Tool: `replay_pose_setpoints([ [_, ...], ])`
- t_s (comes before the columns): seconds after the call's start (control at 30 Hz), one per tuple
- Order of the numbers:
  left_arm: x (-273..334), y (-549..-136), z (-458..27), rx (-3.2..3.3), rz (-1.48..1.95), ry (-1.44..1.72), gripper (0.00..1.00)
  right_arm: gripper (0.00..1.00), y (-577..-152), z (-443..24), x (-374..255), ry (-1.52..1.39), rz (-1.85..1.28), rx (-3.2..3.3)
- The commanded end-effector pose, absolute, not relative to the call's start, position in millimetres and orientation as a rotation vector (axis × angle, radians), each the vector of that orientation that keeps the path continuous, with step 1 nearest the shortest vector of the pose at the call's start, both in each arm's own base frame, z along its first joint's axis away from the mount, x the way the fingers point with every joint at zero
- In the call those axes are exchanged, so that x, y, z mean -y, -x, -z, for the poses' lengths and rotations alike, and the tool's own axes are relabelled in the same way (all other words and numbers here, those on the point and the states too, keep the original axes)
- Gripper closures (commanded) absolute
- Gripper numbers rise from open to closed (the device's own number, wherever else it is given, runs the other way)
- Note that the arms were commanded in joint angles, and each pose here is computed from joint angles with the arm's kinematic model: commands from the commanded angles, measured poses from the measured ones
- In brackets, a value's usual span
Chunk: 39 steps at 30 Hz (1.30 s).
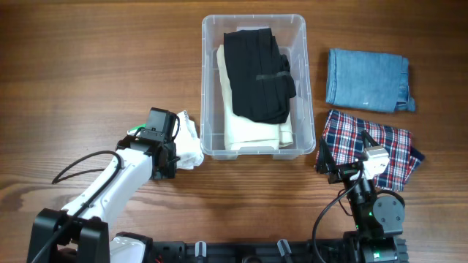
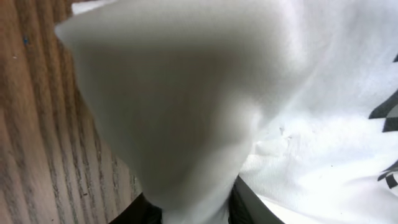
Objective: Pack container
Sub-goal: 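Move the left gripper to the white printed shirt and grasp it, then lift the white shirt with the left gripper and place it into the container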
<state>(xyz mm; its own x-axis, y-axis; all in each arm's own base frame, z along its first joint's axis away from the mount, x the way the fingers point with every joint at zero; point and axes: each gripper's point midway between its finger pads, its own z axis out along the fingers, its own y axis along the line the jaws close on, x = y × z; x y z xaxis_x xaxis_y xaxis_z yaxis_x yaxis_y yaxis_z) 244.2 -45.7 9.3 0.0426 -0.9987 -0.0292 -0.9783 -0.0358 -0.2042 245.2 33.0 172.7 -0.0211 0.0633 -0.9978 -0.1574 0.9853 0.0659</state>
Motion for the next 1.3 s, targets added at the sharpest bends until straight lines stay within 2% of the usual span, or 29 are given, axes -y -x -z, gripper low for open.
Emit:
replay_pose_setpoints([
  [0.0,36.7,-214.2,9.1,-2.095,0.021,2.18,0.8,0.0,-244.7,-175.0,-33.4,0.085,-0.171,-1.571],
  [0.07,37.0,-214.5,8.8,-2.111,0.023,2.164,0.96,0.0,-244.7,-175.0,-33.4,0.085,-0.171,-1.571],
  [0.3,37.8,-227.9,-4.6,-2.198,0.087,2.005,0.96,0.0,-244.7,-175.0,-33.4,0.085,-0.171,-1.571],
  [0.43,37.6,-257.8,-33.0,-2.309,0.216,1.681,0.96,0.0,-244.7,-175.0,-33.4,0.085,-0.171,-1.571],
  [0.63,33.6,-302.9,-114.0,-2.363,0.299,1.007,0.96,0.0,-244.7,-175.0,-33.4,0.085,-0.171,-1.571],
  [0.77,48.9,-320.8,-195.0,-2.222,0.461,0.766,0.96,0.0,-244.7,-175.0,-33.4,0.085,-0.171,-1.571],
  [0.9,73.1,-321.8,-260.4,-2.106,0.662,0.589,0.96,0.0,-244.7,-175.0,-33.4,0.085,-0.171,-1.571],
  [1.07,120.7,-316.1,-307.5,-2.015,0.974,0.354,0.96,0.0,-244.7,-175.0,-33.4,0.085,-0.171,-1.571],
  [1.27,177.9,-310.1,-325.9,-1.971,1.125,0.138,0.96,0.0,-244.7,-175.0,-33.5,0.086,-0.171,-1.571],
])
